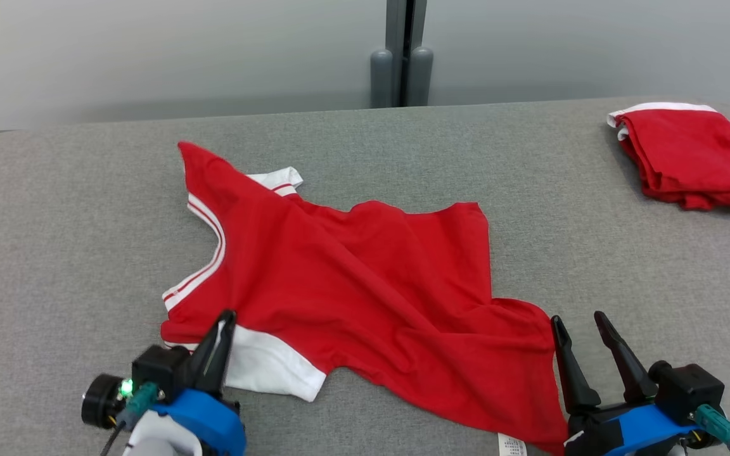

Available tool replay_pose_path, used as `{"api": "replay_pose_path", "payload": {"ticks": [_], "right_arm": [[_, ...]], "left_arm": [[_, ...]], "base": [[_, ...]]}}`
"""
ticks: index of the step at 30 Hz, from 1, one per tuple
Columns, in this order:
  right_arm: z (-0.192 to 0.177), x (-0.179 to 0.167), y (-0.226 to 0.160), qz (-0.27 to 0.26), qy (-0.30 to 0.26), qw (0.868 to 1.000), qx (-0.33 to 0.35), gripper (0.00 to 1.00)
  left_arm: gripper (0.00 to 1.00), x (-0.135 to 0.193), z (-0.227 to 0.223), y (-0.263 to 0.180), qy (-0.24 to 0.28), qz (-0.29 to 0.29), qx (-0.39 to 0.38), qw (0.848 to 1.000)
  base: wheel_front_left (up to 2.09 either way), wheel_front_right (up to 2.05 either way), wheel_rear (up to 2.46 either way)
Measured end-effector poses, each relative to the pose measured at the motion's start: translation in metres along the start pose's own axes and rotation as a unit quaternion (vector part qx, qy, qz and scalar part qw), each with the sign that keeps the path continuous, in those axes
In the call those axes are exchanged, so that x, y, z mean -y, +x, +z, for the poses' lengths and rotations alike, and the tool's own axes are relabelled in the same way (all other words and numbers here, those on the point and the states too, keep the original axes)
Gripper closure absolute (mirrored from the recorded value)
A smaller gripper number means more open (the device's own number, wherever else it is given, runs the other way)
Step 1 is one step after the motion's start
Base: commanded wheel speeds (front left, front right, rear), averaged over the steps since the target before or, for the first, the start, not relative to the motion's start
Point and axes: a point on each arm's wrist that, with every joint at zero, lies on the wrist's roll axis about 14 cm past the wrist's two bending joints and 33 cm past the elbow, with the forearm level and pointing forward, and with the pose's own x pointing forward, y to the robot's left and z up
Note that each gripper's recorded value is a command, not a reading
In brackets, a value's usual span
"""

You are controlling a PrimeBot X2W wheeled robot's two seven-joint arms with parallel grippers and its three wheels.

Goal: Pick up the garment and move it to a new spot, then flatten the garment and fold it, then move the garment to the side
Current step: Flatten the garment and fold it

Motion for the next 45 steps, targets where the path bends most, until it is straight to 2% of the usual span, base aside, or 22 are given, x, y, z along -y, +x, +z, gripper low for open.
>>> {"api": "replay_pose_path", "payload": {"ticks": [7,15,24,25,26,38,45], "right_arm": [[-0.004,-0.011,0.003,0.016,0.005,1.0,-0.005,0.0],[-0.005,-0.016,0.005,0.024,0.005,1.0,-0.006,0.0],[-0.003,-0.019,0.001,0.027,0.006,1.0,-0.004,0.0],[-0.003,-0.018,0.001,0.025,0.008,1.0,-0.004,0.0],[-0.003,-0.018,0.0,0.025,0.009,1.0,-0.004,0.0],[-0.004,-0.012,-0.006,0.014,0.011,1.0,-0.005,0.0],[-0.004,-0.006,-0.008,0.004,0.012,1.0,-0.005,0.0]], "left_arm": [[1.0,0.024,-0.028,-0.039,-0.026,-0.003,-0.018,1.0],[1.0,0.032,-0.052,-0.068,-0.053,0.018,-0.042,0.998],[1.0,0.036,-0.047,-0.071,-0.06,0.022,-0.029,0.998],[0.77,0.035,-0.044,-0.071,-0.062,0.025,-0.024,0.997],[0.0,0.034,-0.041,-0.07,-0.064,0.028,-0.018,0.997],[0.0,0.004,0.02,-0.053,-0.047,0.058,0.075,0.994],[0.0,-0.01,0.034,-0.027,-0.02,0.053,0.081,0.995]], "base": [[0.0,0.0,0.0],[0.0,0.0,0.0],[0.0,0.0,0.0],[0.0,0.0,0.0],[0.0,0.0,0.0],[0.0,0.0,0.0],[0.0,0.0,0.0]]}}
